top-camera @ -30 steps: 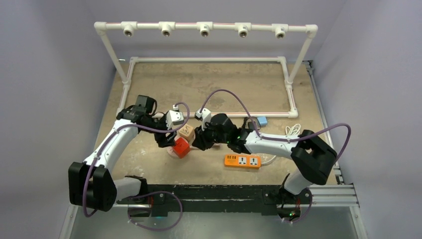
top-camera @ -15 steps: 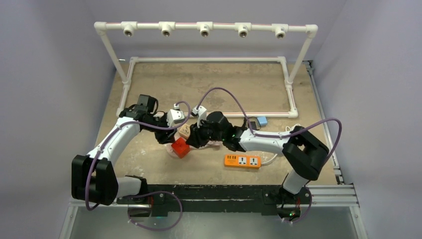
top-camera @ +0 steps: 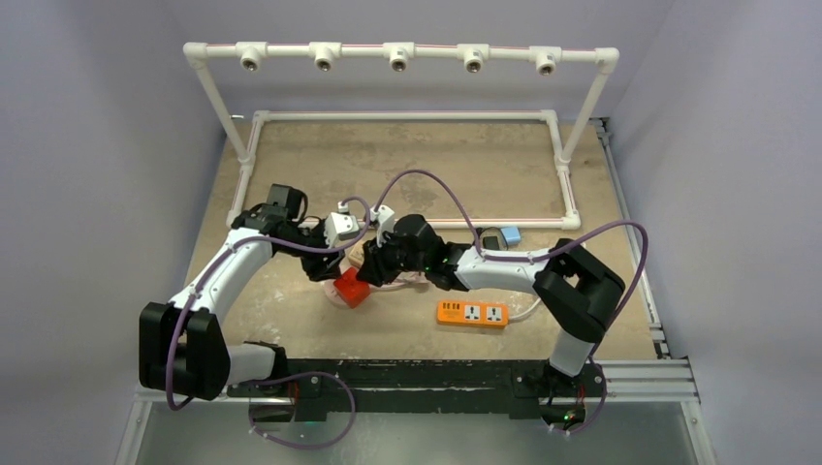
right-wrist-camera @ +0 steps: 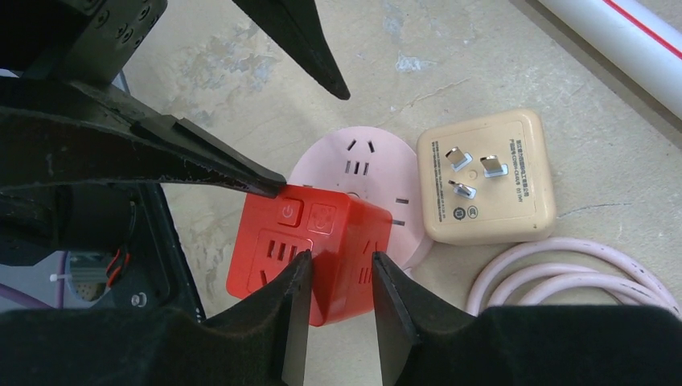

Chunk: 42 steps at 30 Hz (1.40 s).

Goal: Insert the plug
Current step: Insert the plug into the socket.

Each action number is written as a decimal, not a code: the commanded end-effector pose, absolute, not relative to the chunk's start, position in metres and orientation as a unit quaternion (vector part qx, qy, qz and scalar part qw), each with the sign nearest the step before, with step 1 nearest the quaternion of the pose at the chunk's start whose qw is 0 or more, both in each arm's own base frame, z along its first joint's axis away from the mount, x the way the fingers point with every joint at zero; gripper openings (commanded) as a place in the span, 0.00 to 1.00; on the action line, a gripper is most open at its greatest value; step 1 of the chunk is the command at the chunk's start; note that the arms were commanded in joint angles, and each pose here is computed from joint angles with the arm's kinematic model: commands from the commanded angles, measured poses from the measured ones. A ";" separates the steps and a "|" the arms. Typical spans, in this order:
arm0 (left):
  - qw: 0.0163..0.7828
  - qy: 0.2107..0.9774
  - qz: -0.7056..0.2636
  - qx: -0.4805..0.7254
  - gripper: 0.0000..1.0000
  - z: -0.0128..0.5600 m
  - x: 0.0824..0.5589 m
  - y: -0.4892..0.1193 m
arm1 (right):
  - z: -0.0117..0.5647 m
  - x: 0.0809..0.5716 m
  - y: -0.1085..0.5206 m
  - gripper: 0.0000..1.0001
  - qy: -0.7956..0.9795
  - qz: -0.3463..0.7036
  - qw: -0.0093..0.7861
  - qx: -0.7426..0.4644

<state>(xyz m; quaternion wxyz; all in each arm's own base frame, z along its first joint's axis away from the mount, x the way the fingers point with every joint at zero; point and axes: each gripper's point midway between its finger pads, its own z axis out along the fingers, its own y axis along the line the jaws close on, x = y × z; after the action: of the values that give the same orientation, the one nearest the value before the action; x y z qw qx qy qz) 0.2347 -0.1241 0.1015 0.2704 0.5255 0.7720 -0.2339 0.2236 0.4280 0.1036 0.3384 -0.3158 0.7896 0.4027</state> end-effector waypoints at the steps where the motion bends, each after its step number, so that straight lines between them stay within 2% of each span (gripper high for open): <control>1: 0.289 0.765 -0.249 0.519 0.56 0.119 0.238 -0.131 | 0.104 0.233 0.427 0.34 0.791 0.377 0.353 -0.327; 5: 0.288 0.757 -0.269 0.521 0.61 0.124 0.230 -0.136 | 0.094 0.234 0.420 0.32 0.797 0.359 0.355 -0.332; 10: 0.263 0.772 -0.255 0.520 0.59 0.097 0.223 -0.127 | 0.092 0.236 0.417 0.30 0.800 0.346 0.358 -0.333; 20: 0.239 0.793 -0.196 0.524 0.49 0.058 0.227 -0.106 | 0.084 0.236 0.409 0.26 0.810 0.325 0.353 -0.336; 26: 0.174 0.794 -0.152 0.562 0.46 0.026 0.204 -0.078 | 0.070 0.232 0.402 0.23 0.820 0.310 0.341 -0.340; 30: 0.137 0.792 -0.132 0.581 0.37 0.011 0.194 -0.063 | 0.062 0.231 0.398 0.22 0.825 0.299 0.334 -0.345; 32: 0.125 0.793 -0.125 0.583 0.35 0.005 0.191 -0.058 | 0.061 0.232 0.396 0.22 0.826 0.295 0.334 -0.345; 35: 0.127 0.794 -0.125 0.582 0.35 0.005 0.192 -0.059 | 0.069 0.229 0.399 0.28 0.826 0.306 0.329 -0.341; 38: 0.154 0.795 -0.133 0.571 0.37 0.022 0.206 -0.069 | 0.097 0.244 0.404 0.47 0.818 0.302 0.362 -0.330; 42: 0.204 0.794 -0.165 0.548 0.48 0.069 0.230 -0.091 | 0.143 0.266 0.406 0.67 0.806 0.305 0.402 -0.310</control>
<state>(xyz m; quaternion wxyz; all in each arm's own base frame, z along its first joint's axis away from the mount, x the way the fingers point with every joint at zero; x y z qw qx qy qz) 0.2232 -0.1331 0.0941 0.2814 0.5326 0.7536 -0.2630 0.2412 0.4184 0.1032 0.3630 -0.3280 0.8046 0.3365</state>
